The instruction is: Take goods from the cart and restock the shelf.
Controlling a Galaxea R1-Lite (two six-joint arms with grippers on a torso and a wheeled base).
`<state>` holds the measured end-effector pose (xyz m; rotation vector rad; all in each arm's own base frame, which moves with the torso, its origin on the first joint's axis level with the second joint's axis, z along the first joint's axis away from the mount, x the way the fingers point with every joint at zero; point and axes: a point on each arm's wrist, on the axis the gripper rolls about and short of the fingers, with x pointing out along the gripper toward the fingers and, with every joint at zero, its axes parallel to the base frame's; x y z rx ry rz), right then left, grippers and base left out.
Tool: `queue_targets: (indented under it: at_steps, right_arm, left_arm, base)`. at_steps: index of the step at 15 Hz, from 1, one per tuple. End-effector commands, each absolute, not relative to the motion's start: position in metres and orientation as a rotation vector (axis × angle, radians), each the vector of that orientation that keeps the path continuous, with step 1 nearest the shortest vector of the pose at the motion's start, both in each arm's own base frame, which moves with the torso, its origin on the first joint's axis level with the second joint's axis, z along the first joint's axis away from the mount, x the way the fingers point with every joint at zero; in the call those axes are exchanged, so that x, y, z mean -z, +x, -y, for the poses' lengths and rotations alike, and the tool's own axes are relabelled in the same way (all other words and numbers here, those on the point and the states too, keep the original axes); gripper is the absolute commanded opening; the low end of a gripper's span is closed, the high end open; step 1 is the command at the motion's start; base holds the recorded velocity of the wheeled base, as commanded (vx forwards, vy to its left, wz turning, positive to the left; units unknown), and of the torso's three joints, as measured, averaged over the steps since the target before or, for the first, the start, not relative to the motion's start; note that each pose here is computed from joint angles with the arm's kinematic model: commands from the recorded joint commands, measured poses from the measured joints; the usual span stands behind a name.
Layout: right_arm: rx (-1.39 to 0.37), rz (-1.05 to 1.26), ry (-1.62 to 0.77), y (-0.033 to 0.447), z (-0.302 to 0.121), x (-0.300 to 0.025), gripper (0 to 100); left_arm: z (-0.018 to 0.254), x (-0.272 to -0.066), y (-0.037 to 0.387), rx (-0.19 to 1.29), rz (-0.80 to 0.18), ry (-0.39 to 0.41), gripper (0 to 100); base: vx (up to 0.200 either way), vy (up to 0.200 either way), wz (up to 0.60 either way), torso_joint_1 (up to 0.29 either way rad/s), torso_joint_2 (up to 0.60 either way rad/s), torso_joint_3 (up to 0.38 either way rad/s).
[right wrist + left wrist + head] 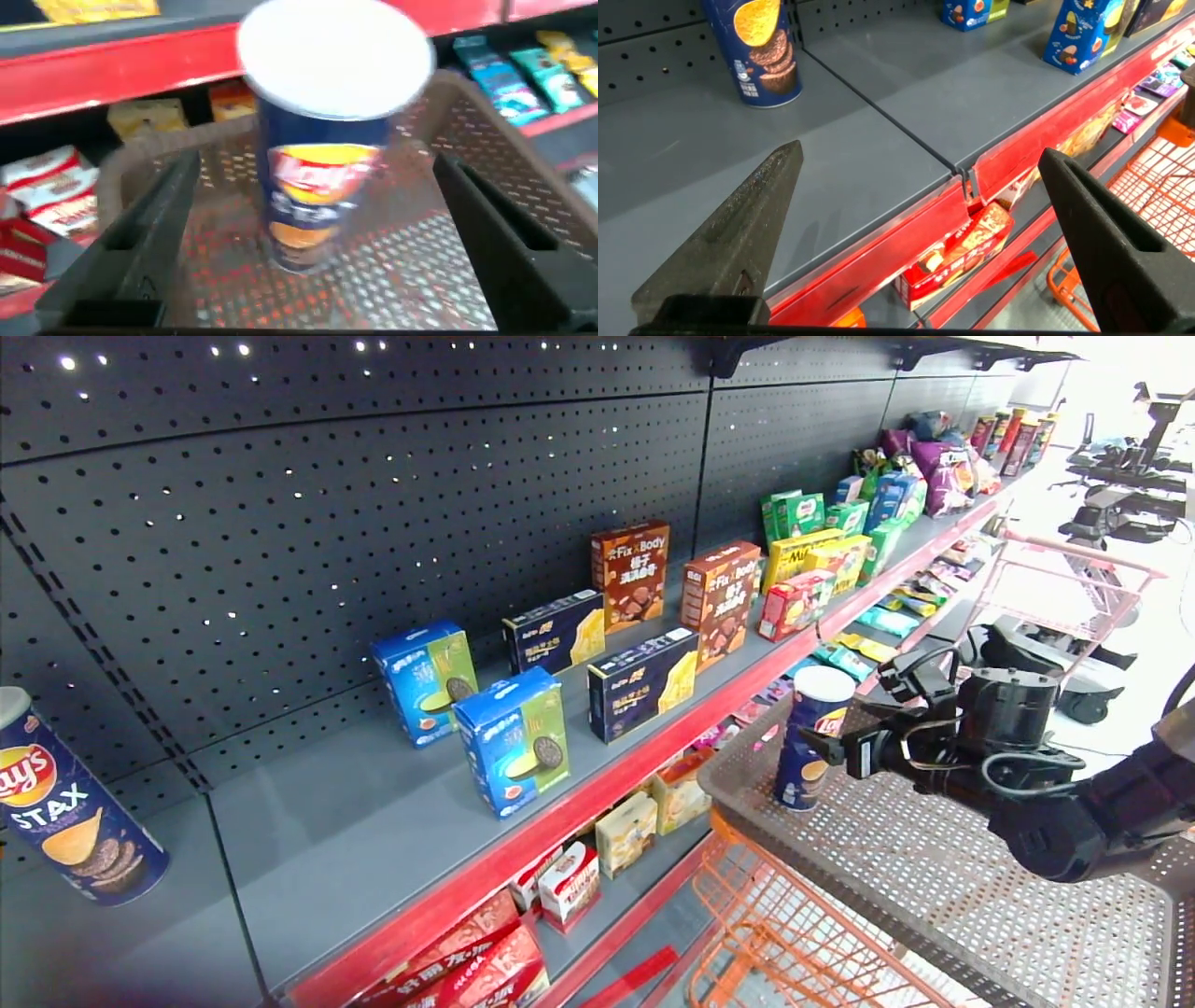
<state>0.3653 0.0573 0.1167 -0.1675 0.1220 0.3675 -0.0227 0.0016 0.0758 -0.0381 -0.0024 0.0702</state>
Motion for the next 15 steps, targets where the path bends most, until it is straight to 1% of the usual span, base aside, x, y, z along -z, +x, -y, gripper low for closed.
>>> queue_targets:
  at_steps: [1,2,4,7,11,15]
  right_arm:
    - [-0.375,-0.098,-0.166,0.373,-0.062,-0.102,100]
    - [-0.374,-0.086,-0.165,0.373,-0.062,-0.095,100]
    - [-0.359,-0.081,-0.163,0.375,-0.057,-0.095,100]
    - [-0.332,-0.075,-0.156,0.382,-0.048,-0.085,100]
    - [-0.333,-0.029,-0.082,0.394,-0.052,-0.071,100]
    - [-0.343,-0.041,-0.080,0.402,-0.056,-0.059,100]
  left_arm:
    - [-0.002,-0.076,-0.023,-0.072,0.003,-0.038,100]
    - [-0.002,-0.076,-0.023,-0.071,0.001,-0.038,100]
    - [-0.002,-0.076,-0.023,-0.071,0.001,-0.038,100]
    - [-0.002,-0.076,-0.023,-0.071,0.003,-0.038,100]
    - [-0.002,-0.076,-0.023,-0.071,0.003,-0.038,100]
    - [-0.002,-0.076,-0.023,-0.071,0.003,-0.038,100]
  base:
    - [0.000,0.000,0.00,0.000,0.00,0.000]
    - [0.000,0.000,0.00,0.000,0.00,0.000]
    - [0.000,0.000,0.00,0.000,0.00,0.000]
    - [0.000,0.000,0.00,0.000,0.00,0.000]
    - [0.000,0.000,0.00,0.000,0.00,0.000]
    - [0.000,0.000,0.00,0.000,0.00,0.000]
